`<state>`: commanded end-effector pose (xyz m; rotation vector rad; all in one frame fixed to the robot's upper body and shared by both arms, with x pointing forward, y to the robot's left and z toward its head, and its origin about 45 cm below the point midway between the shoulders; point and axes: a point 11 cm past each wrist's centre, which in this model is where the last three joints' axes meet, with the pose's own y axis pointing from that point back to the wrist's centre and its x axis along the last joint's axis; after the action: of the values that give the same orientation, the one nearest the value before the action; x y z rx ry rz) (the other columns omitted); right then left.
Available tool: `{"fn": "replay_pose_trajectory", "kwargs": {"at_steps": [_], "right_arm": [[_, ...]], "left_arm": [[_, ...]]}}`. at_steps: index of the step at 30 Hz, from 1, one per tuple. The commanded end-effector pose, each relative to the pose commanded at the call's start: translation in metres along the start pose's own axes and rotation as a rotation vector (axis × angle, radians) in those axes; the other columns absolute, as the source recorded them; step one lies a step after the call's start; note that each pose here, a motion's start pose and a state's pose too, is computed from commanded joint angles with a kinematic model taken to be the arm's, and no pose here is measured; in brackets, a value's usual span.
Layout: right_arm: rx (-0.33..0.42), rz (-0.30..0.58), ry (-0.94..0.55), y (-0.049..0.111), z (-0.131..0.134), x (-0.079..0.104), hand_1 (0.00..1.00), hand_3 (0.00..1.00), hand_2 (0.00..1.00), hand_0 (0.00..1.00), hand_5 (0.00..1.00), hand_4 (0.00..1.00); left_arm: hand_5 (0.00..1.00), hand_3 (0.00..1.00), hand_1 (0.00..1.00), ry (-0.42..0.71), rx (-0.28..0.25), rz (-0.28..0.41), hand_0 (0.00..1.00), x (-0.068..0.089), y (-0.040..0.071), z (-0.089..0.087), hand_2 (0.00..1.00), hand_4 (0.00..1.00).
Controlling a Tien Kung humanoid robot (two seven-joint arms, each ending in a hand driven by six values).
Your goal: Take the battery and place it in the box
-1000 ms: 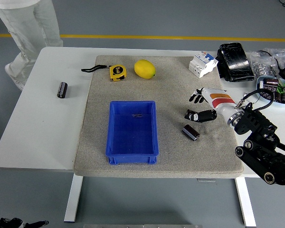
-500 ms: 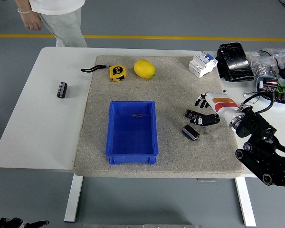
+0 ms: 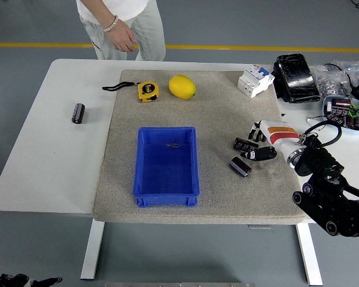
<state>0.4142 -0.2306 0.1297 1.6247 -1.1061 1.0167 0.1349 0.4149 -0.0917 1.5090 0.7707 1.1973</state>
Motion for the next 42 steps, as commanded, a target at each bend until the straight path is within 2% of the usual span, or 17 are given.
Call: {"fn": "replay_pose_trajectory", "kwargs": {"at_steps": [1, 2, 7, 8, 14, 25, 26, 31, 32, 42], "right_arm": [[0.002, 0.002, 0.001, -0.0002, -0.0013, -0.0001, 0.427, 0.486, 0.442, 0.356, 0.367, 0.982], [0.004, 0.004, 0.002, -0.0004, -0.0024, 0.0000, 0.410, 0.471, 0.427, 0.314, 0.352, 0.946], [0.005, 0.006, 0.005, -0.0018, -0.0048, -0.0018, 0.410, 0.471, 0.427, 0.314, 0.352, 0.946], [0.004, 0.005, 0.006, -0.0020, -0.0046, -0.0027, 0.399, 0.460, 0.426, 0.317, 0.331, 0.915], [-0.006, -0.004, 0.011, -0.0019, -0.0014, -0.0073, 0.392, 0.452, 0.419, 0.310, 0.335, 0.897], [-0.001, 0.026, 0.032, -0.0012, -0.0018, -0.0038, 0.379, 0.449, 0.410, 0.307, 0.301, 0.865], [-0.001, 0.027, 0.033, -0.0011, -0.0017, -0.0035, 0.364, 0.460, 0.397, 0.247, 0.200, 0.945], [0.002, 0.036, 0.040, -0.0016, -0.0019, -0.0010, 0.364, 0.460, 0.397, 0.247, 0.200, 0.945], [0.001, 0.035, 0.042, -0.0017, -0.0018, -0.0010, 0.342, 0.466, 0.384, 0.246, 0.156, 0.985], [0.006, 0.026, 0.058, -0.0028, -0.0032, -0.0022, 0.329, 0.463, 0.372, 0.227, 0.146, 0.991]], "left_arm": [[0.652, 0.679, 0.798, 0.000, 0.000, 0.000, 0.776, 0.0000, 0.0000, 0.0001, 0.828, 0.753], [0.654, 0.679, 0.798, -0.001, 0.000, 0.000, 0.776, 0.0000, 0.0001, 0.0003, 0.828, 0.754], [0.654, 0.679, 0.798, 0.000, -0.002, 0.000, 0.776, 0.0002, 0.0002, 0.0010, 0.828, 0.754], [0.654, 0.679, 0.799, 0.000, -0.002, 0.000, 0.777, 0.0002, 0.0002, 0.0011, 0.828, 0.754], [0.655, 0.679, 0.799, -0.001, -0.002, -0.001, 0.778, 0.0000, 0.0002, 0.0013, 0.828, 0.754], [0.656, 0.678, 0.799, -0.008, 0.005, -0.001, 0.779, -0.0006, -0.0001, -0.0013, 0.829, 0.753], [0.656, 0.679, 0.799, -0.008, 0.005, -0.001, 0.780, -0.0006, -0.0002, -0.0016, 0.828, 0.754], [0.656, 0.679, 0.799, -0.010, 0.006, -0.001, 0.780, -0.0003, -0.0002, -0.0019, 0.828, 0.754], [0.656, 0.680, 0.799, -0.010, 0.006, -0.001, 0.780, -0.0003, -0.0002, -0.0018, 0.828, 0.754], [0.656, 0.679, 0.799, -0.008, 0.001, 0.000, 0.780, 0.0001, 0.0001, 0.0003, 0.829, 0.754]]}}
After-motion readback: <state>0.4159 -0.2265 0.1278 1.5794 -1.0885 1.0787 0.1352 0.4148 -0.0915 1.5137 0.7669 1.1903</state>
